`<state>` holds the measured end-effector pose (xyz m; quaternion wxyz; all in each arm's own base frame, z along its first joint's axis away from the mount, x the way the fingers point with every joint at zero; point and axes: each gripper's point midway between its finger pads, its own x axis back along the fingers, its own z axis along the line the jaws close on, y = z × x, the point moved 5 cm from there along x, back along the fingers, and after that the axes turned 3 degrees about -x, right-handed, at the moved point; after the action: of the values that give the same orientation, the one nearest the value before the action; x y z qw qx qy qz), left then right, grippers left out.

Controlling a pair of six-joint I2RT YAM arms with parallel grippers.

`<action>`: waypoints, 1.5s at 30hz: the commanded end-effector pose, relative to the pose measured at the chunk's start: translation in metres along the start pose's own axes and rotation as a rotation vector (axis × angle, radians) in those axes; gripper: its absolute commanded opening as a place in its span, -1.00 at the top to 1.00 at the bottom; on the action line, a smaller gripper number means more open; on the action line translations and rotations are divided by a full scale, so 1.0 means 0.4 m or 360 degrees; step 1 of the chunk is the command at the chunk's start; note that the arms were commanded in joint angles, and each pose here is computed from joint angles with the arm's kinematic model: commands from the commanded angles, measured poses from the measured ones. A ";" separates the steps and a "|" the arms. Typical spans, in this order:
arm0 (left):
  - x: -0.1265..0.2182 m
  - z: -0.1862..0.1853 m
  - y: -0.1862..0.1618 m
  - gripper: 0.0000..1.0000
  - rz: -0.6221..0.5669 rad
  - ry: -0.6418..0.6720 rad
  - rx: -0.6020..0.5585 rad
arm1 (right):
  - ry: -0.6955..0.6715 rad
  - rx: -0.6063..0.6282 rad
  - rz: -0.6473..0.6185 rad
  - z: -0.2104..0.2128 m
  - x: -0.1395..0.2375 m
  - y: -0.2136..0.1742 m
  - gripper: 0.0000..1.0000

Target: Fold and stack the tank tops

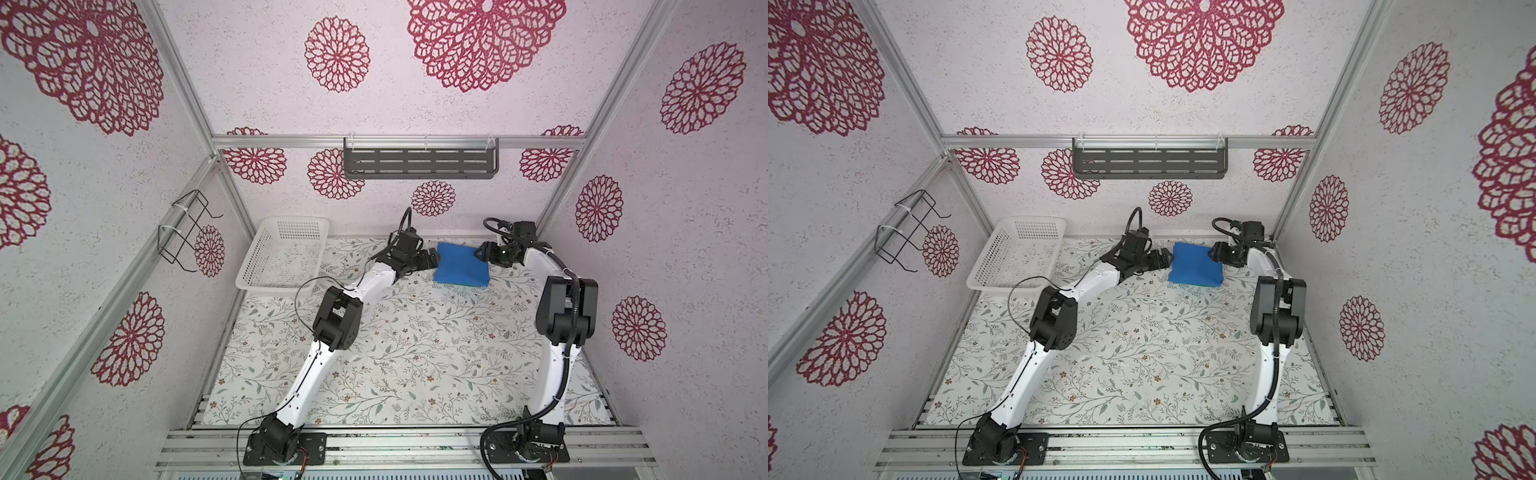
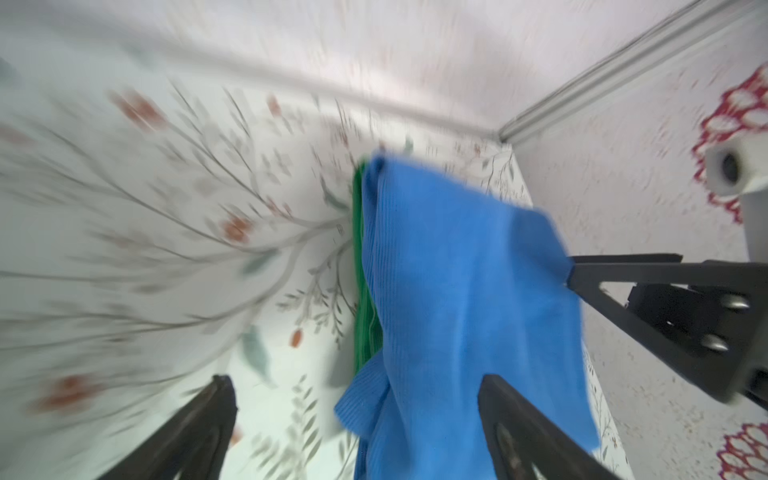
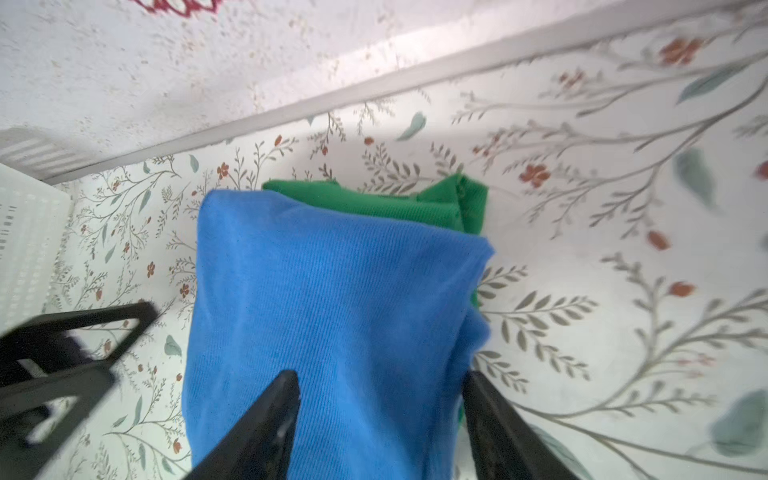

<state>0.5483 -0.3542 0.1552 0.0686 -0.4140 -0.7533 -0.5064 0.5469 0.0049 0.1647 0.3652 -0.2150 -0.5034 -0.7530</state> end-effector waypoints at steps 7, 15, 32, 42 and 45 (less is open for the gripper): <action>0.559 -0.039 0.192 -0.94 -0.0406 0.0411 -0.0402 | -0.0157 0.0094 -0.0320 0.119 0.261 0.035 -0.52; 0.865 0.141 -0.023 -0.95 -0.0435 0.0920 -0.0360 | -0.0420 0.0161 -0.0630 0.109 0.396 -0.191 -0.98; 0.971 0.602 -0.213 -0.95 -0.0524 0.1587 -0.0153 | -0.0710 0.0154 -0.0842 -0.036 0.399 -0.541 -0.98; 0.906 0.689 -0.219 -0.95 -0.0685 0.1449 -0.0190 | -0.0688 0.0263 -0.1031 -0.027 0.379 -0.525 -0.98; 0.919 0.711 -0.212 -0.95 -0.0719 0.1411 -0.0137 | -0.0688 0.0293 -0.1073 -0.024 0.376 -0.516 -0.98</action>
<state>0.3310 0.0621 0.1310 0.3091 -0.0246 -0.6832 -0.6612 0.2819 -0.0074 0.1138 0.0535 -0.2066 -0.6626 -0.7180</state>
